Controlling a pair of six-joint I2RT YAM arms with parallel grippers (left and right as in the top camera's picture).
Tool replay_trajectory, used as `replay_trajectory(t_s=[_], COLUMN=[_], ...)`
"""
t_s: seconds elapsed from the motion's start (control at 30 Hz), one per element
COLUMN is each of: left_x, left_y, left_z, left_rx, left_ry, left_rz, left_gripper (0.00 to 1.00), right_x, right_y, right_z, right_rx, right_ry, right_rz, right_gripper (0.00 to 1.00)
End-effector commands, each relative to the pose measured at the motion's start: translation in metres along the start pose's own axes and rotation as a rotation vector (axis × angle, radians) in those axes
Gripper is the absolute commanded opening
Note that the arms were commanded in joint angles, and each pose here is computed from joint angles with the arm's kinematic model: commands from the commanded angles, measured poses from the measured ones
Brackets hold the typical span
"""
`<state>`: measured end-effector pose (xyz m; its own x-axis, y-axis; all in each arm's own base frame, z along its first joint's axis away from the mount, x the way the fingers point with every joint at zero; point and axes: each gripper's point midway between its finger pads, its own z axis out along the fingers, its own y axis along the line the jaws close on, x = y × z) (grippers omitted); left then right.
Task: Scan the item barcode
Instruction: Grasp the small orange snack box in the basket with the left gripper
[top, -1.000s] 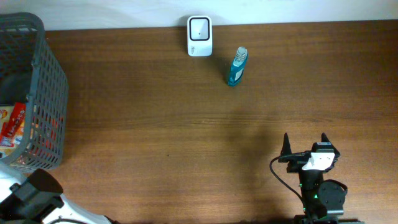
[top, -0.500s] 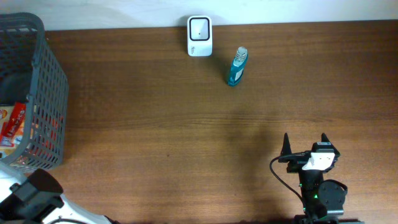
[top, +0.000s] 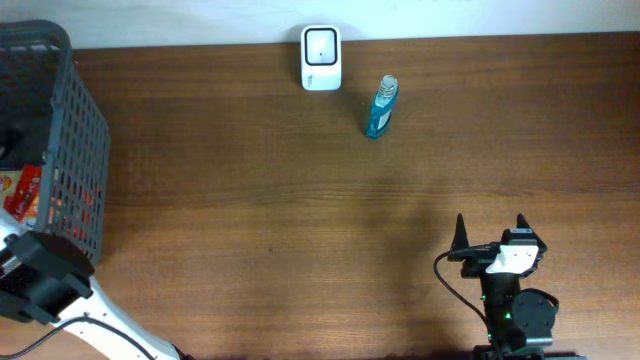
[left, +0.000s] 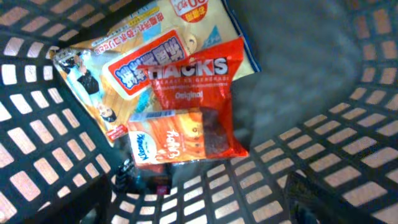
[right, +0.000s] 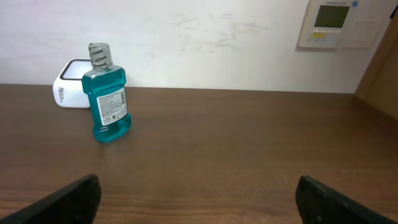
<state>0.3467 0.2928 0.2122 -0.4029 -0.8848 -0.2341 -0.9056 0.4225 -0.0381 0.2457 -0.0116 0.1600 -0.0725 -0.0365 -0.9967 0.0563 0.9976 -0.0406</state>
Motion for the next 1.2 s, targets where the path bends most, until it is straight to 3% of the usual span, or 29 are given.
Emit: replay_trajectory(t_s=[0.0, 0.23, 0.37, 0.47, 0.63, 0.67, 0.77, 0.87, 0.93, 1.03, 1.17], left_x=[0.004, 0.04, 0.035, 0.038, 0.034, 0.03, 0.004, -0.014, 0.008, 0.062, 0.155], left_y=[0.028, 0.042, 0.039, 0.039, 0.037, 0.034, 0.001, -0.05, -0.079, -0.09, -0.143], left_z=[0.029, 0.091, 0.109, 0.124, 0.125, 0.118, 0.054, -0.055, -0.146, -0.24, -0.288], left_rx=[-0.177, -0.253, -0.236, -0.245, -0.244, -0.233, -0.041, 0.325, 0.622, 0.789, 0.928], left_ry=[0.058, 0.244, 0.223, 0.249, 0.245, 0.232, 0.12, -0.097, -0.196, -0.297, -0.276], left_rz=[0.037, 0.138, 0.179, 0.182, 0.182, 0.178, 0.147, 0.169, 0.234, 0.313, 0.595], left_gripper=[0.73, 0.77, 0.79, 0.64, 0.0, 0.0, 0.0, 0.0, 0.0, 0.0, 0.0], right_x=[0.004, 0.004, 0.004, 0.004, 0.004, 0.004, 0.004, 0.004, 0.004, 0.004, 0.004], right_y=[-0.001, -0.001, -0.001, -0.001, -0.001, -0.001, -0.001, -0.001, -0.001, -0.001, -0.001], right_z=[0.0, 0.0, 0.0, 0.0, 0.0, 0.0, 0.0, 0.0, 0.0, 0.0, 0.0], right_rx=[0.007, 0.007, 0.007, 0.007, 0.007, 0.007, 0.007, 0.007, 0.007, 0.007, 0.007], right_ry=[0.007, 0.007, 0.007, 0.007, 0.007, 0.007, 0.007, 0.007, 0.007, 0.007, 0.007], right_rz=[-0.007, -0.007, -0.007, -0.007, -0.007, -0.007, -0.007, -0.007, -0.007, -0.007, -0.007], right_gripper=[0.99, 0.99, 0.99, 0.98, 0.99, 0.98, 0.99, 0.98, 0.99, 0.99, 0.99])
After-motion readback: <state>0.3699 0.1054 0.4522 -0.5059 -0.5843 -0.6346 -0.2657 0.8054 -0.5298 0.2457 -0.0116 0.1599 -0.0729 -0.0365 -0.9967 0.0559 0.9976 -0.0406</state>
